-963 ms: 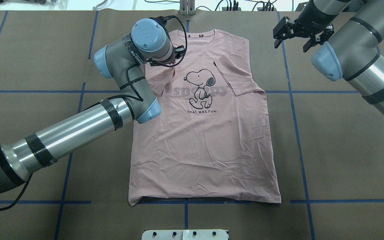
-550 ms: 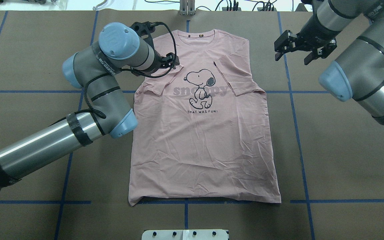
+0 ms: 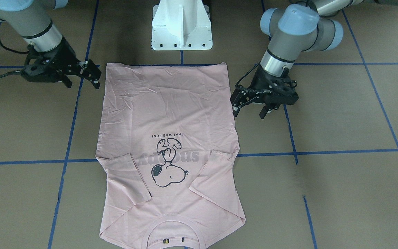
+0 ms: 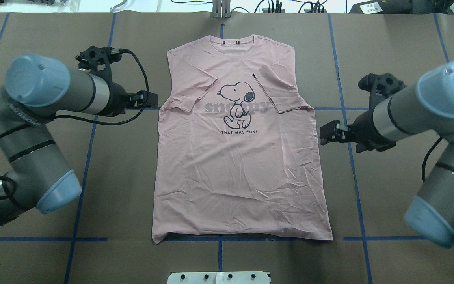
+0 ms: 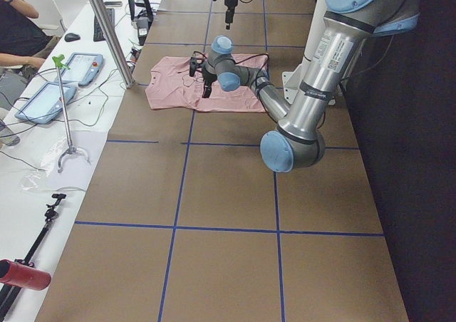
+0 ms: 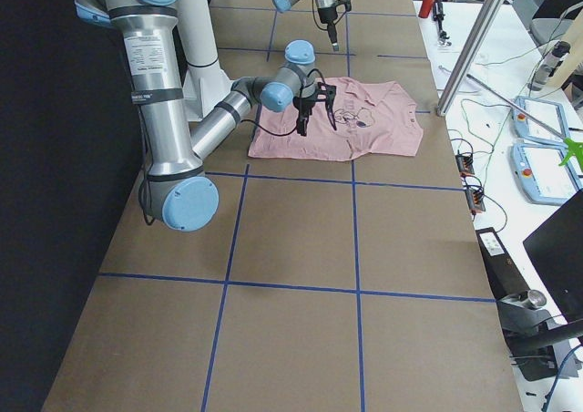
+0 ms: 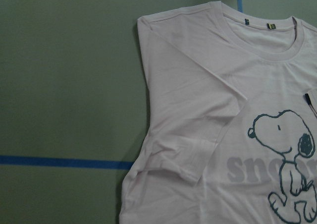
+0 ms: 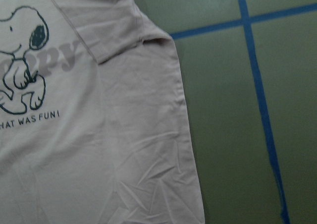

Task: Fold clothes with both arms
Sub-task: 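Move both grippers to the hem corners nearest the robot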

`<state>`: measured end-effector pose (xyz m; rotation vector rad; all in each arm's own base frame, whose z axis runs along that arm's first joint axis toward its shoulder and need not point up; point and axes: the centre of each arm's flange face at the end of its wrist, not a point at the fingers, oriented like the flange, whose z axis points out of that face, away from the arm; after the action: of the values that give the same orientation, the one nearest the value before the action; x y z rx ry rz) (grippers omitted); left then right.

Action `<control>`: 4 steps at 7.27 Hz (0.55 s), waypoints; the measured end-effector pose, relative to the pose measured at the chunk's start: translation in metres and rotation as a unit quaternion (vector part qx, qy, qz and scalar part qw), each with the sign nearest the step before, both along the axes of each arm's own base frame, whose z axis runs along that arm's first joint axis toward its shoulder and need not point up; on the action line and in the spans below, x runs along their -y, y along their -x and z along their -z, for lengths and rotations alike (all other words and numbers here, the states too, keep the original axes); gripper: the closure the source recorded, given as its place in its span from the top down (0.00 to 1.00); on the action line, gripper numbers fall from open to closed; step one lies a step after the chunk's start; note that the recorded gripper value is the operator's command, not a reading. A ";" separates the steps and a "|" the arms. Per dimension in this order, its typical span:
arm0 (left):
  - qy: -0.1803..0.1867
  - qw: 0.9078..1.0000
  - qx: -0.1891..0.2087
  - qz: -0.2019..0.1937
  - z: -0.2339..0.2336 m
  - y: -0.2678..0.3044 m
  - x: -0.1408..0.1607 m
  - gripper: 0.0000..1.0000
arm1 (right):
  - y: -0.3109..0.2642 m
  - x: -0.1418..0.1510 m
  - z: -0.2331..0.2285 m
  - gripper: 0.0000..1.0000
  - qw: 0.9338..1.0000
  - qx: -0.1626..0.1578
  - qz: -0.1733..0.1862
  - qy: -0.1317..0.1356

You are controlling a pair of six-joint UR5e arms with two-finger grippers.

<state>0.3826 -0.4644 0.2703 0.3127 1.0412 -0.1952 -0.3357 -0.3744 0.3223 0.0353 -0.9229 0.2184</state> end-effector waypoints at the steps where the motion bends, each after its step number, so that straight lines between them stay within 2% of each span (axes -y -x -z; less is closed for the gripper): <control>1: 0.000 1.000 0.000 -0.002 -0.006 0.016 -0.015 1.00 | 0.025 -0.040 -0.018 1.00 1.000 0.004 -0.008 -0.003; 3: 0.000 1.000 0.000 -0.003 -0.010 0.024 -0.025 1.00 | 0.061 -0.096 -0.049 1.00 1.000 -0.016 -0.011 0.002; 4: 0.000 1.000 0.000 -0.004 -0.009 0.024 -0.026 1.00 | 0.073 -0.113 -0.060 1.00 1.000 -0.028 -0.007 0.003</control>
<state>0.3587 -0.4386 0.2798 0.3095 1.0426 -0.1880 -0.4087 -0.2609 0.3819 0.0415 -0.8671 0.2321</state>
